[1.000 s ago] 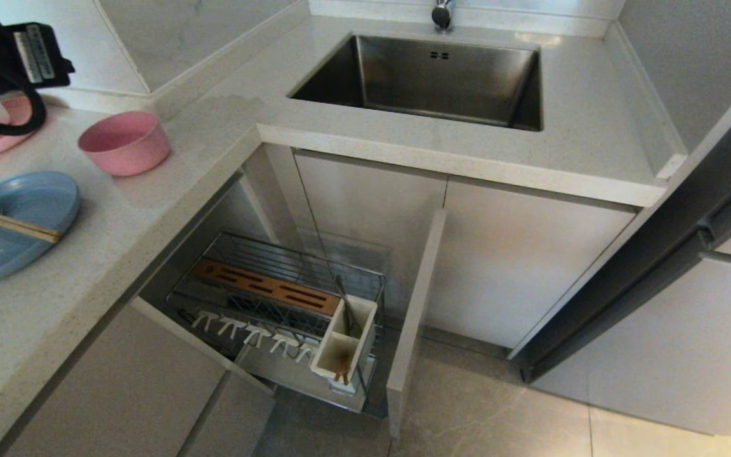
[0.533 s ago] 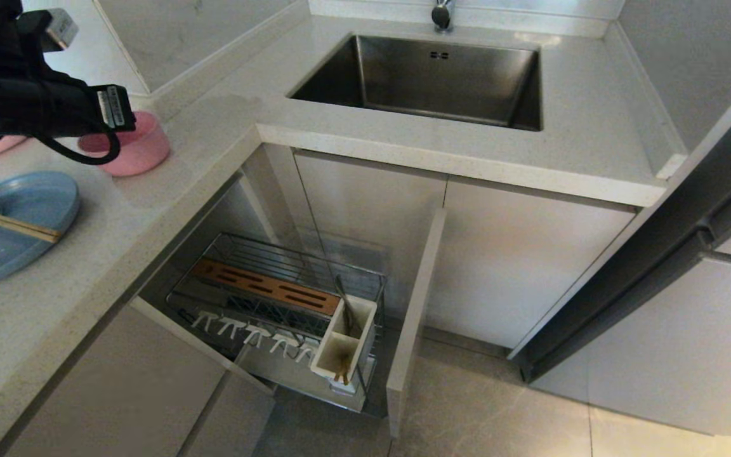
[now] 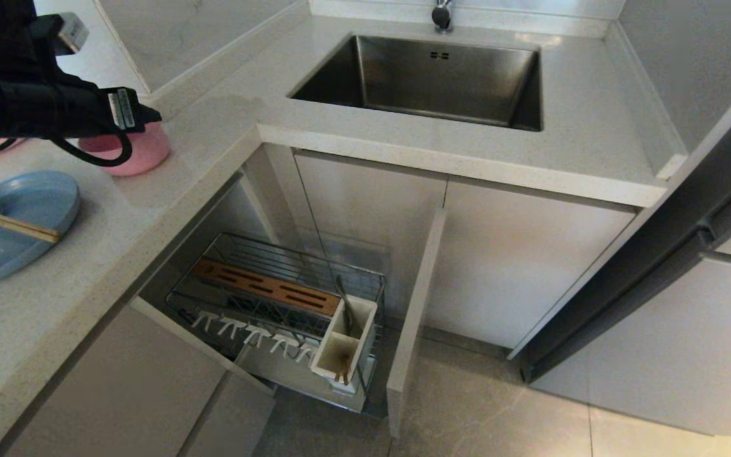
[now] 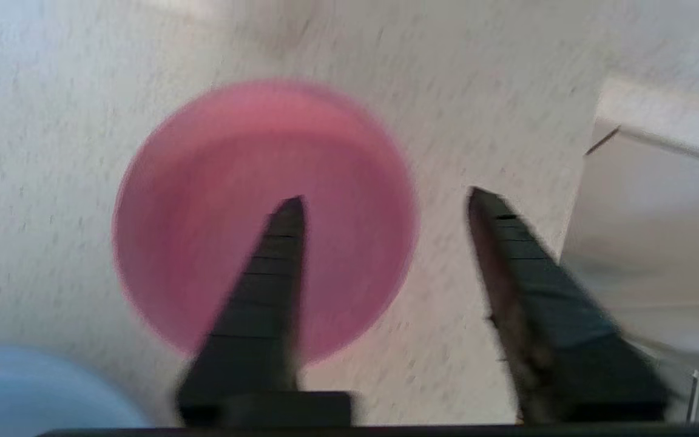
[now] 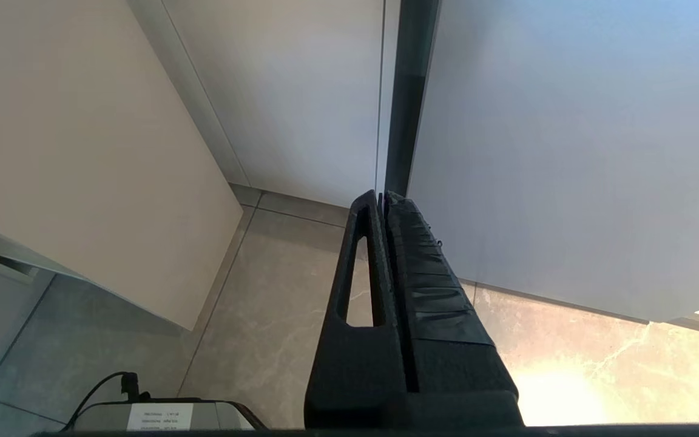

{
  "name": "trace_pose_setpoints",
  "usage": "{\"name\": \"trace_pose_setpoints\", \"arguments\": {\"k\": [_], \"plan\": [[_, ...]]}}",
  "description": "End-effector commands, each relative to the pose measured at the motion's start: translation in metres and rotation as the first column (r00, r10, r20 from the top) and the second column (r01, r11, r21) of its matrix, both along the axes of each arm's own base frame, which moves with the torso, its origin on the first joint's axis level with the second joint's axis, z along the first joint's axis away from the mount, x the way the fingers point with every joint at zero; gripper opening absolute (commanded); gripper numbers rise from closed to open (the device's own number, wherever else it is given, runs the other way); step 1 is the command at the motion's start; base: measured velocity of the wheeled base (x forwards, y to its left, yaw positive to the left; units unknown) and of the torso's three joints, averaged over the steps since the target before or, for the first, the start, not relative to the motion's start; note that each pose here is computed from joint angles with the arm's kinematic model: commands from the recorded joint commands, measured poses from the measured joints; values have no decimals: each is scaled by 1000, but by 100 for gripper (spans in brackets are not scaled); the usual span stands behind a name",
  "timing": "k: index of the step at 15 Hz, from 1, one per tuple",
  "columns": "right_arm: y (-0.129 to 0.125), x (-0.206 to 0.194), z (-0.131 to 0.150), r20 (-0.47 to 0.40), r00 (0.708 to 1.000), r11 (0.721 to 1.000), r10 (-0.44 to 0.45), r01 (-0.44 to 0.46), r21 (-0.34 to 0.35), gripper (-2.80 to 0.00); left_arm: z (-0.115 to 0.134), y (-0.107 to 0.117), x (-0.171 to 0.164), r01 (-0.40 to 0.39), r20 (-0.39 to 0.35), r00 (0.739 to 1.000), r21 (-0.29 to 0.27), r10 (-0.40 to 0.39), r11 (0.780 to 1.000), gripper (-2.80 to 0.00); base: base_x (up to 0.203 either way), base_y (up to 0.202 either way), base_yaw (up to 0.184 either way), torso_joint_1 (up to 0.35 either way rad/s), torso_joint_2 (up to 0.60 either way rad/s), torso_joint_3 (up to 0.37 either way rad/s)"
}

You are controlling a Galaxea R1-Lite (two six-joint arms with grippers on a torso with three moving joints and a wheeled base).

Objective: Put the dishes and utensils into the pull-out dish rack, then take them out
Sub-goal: Pick up the bowl and place it in the cupboard

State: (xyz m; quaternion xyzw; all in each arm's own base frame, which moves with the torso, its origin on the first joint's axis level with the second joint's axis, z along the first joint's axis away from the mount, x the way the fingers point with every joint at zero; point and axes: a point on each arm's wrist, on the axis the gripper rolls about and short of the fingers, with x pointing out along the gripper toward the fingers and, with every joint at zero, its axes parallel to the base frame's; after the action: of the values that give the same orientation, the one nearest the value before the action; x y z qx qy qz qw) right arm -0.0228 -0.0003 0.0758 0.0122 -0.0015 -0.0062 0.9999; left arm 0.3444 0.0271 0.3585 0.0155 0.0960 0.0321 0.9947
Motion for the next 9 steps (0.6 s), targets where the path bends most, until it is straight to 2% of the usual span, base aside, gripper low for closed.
{"name": "trace_pose_setpoints", "arguments": {"k": [1, 9], "plan": [[0, 0, 0, -1, 1000, 1000, 0, 0, 0, -280, -4, -2, 4, 6, -9, 1000, -1, -6, 1000, 0, 0, 0, 0, 0, 0, 0], [0, 0, 0, -1, 1000, 1000, 0, 0, 0, -280, -19, -4, 32, 29, -3, 1000, -3, -29, 1000, 0, 0, 0, 0, 0, 0, 0]]}}
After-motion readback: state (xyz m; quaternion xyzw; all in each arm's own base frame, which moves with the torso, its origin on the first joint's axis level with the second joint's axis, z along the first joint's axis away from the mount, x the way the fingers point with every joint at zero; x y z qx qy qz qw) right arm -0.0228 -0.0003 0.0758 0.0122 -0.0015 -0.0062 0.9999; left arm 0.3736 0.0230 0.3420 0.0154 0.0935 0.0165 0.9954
